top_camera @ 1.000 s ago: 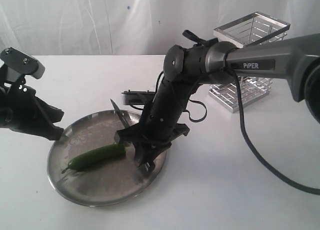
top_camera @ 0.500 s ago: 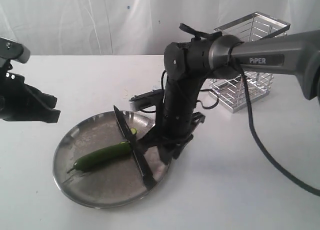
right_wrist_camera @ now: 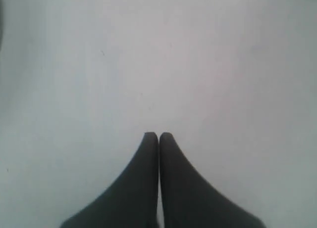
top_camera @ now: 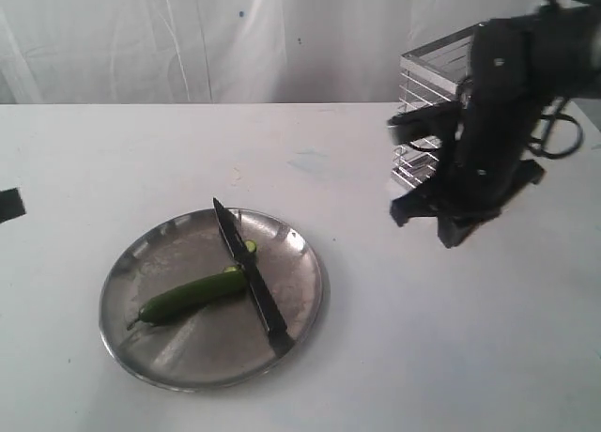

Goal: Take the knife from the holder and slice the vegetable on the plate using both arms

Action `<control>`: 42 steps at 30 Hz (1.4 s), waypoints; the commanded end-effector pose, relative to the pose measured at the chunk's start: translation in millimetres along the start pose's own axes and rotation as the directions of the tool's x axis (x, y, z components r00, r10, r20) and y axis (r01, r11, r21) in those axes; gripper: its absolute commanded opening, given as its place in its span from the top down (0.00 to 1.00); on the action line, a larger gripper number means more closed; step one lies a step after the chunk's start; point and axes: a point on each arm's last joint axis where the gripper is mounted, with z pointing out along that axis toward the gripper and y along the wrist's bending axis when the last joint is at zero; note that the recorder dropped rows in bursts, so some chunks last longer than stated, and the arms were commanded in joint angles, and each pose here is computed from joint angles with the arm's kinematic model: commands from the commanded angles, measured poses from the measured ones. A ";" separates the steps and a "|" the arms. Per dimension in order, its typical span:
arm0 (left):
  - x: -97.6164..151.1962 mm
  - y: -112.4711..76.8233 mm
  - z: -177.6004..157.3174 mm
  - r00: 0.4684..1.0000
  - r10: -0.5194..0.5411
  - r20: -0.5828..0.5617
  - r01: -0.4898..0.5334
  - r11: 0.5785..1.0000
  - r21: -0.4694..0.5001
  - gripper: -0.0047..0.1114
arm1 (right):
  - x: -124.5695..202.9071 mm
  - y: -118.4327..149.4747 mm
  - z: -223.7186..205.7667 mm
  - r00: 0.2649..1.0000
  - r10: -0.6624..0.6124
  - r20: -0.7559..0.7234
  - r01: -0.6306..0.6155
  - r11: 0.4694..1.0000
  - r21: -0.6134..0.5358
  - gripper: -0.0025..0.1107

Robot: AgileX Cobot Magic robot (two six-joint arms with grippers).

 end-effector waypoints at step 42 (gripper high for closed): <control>53.3 26.2 -43.7 0.996 -0.024 0.085 0.023 1.000 0.010 0.96 | 311.1 -2.3 -49.5 0.290 0.087 0.953 -0.591 0.799 0.107 0.98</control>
